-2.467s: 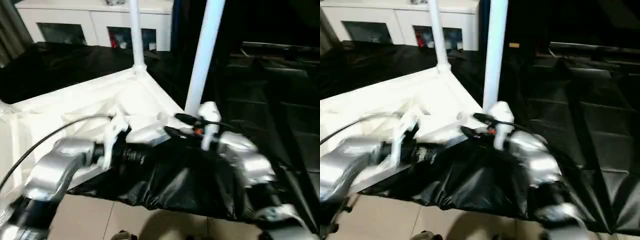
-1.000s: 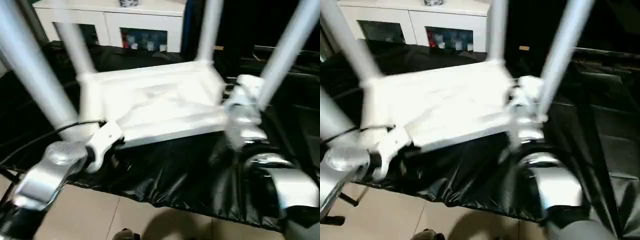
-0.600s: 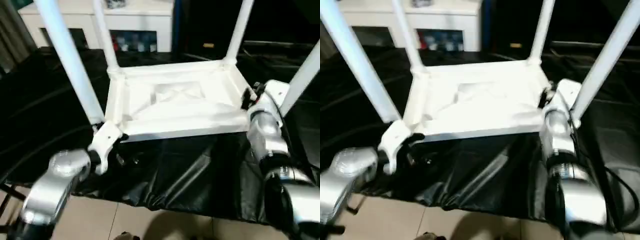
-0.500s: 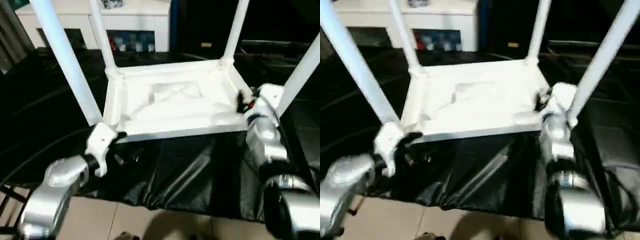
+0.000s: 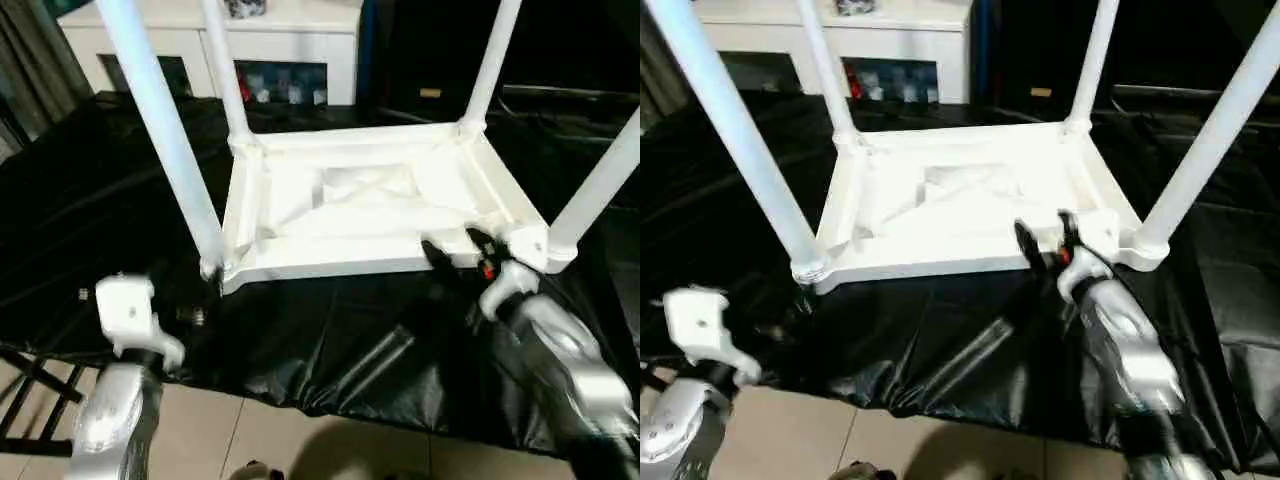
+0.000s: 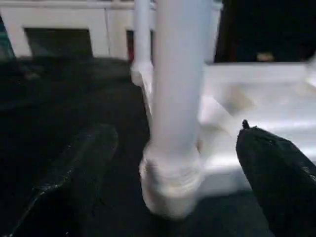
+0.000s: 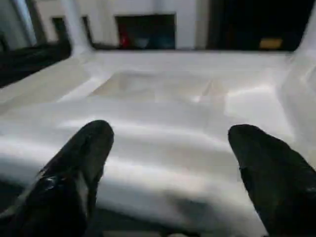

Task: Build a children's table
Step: Rotate table base

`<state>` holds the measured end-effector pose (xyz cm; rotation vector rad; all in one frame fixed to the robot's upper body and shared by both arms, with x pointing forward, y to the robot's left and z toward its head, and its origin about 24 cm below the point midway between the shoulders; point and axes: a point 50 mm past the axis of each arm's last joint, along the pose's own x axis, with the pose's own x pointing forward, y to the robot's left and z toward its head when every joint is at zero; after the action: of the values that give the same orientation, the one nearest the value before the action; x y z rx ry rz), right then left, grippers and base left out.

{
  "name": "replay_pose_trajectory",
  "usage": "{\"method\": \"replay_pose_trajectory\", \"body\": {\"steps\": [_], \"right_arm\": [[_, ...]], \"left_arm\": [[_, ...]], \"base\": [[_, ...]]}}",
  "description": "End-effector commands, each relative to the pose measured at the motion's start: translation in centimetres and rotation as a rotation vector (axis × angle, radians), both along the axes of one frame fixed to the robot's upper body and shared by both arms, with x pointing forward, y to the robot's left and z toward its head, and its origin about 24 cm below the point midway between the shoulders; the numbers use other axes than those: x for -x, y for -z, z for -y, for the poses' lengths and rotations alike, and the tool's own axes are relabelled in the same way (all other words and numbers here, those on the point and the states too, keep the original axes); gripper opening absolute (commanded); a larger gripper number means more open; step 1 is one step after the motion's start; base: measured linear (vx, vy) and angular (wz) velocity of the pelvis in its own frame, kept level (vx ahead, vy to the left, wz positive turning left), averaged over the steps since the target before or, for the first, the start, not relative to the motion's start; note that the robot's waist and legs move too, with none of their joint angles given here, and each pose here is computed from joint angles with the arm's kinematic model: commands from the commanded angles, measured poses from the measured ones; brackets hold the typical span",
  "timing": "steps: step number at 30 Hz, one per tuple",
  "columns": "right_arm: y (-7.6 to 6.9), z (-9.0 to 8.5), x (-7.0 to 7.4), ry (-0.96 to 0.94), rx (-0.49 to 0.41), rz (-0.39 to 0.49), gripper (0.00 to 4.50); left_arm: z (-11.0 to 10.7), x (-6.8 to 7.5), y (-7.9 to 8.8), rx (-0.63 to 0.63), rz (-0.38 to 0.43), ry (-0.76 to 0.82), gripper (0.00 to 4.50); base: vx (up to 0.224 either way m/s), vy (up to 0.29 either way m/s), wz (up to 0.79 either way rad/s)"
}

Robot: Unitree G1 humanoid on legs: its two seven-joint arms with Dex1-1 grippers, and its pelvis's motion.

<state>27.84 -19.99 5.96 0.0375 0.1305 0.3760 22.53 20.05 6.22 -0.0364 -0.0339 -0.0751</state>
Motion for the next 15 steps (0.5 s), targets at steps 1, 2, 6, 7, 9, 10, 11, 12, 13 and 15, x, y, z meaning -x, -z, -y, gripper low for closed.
{"method": "replay_pose_trajectory", "body": {"steps": [1,2,6,7,9,10,11,12,13,15], "right_arm": [[-0.4,-0.2,0.7,-0.034,-0.019,-0.036,4.46],[-0.2,-0.1,1.0,-0.037,-0.018,-0.054,4.46],[1.1,1.1,1.8,0.027,0.045,-0.174,4.46],[1.3,1.4,2.0,0.046,0.055,-0.199,4.46],[1.5,1.6,1.9,0.071,0.078,-0.223,4.46],[1.7,1.7,1.7,0.087,0.1,-0.234,4.46],[2.0,1.7,1.6,0.099,0.12,-0.243,4.46],[2.2,1.7,1.3,0.108,0.14,-0.25,4.46],[2.4,1.8,1.2,0.113,0.155,-0.256,4.46],[2.5,1.7,0.3,0.127,0.188,-0.255,4.46]], "left_arm": [[-0.8,-0.9,0.1,0.012,0.015,-0.03,4.5],[-0.9,-1.4,0.0,0.021,0.025,-0.027,4.5],[-1.1,-4.2,-0.4,0.034,0.038,0.058,4.5],[-1.2,-4.8,-0.5,0.033,0.037,0.083,4.5],[-1.2,-5.6,-0.4,0.046,0.025,0.13,4.5],[-1.4,-6.3,-0.3,0.074,0.012,0.155,4.5],[-1.6,-6.8,-0.2,0.104,-0.001,0.175,4.5],[-1.7,-7.3,0.0,0.134,-0.015,0.192,4.5],[-1.9,-7.6,0.1,0.147,-0.029,0.205,4.5],[-1.9,-8.3,0.1,0.191,-0.04,0.304,4.5]], "base": [[0.0,0.0,0.0],[0.0,0.0,0.0],[0.0,0.0,0.0],[0.0,0.0,0.0],[0.0,0.0,0.0],[0.0,0.0,0.0],[0.0,0.0,0.0],[0.0,0.0,0.0],[0.0,0.0,0.0],[0.0,0.0,0.0]]}}
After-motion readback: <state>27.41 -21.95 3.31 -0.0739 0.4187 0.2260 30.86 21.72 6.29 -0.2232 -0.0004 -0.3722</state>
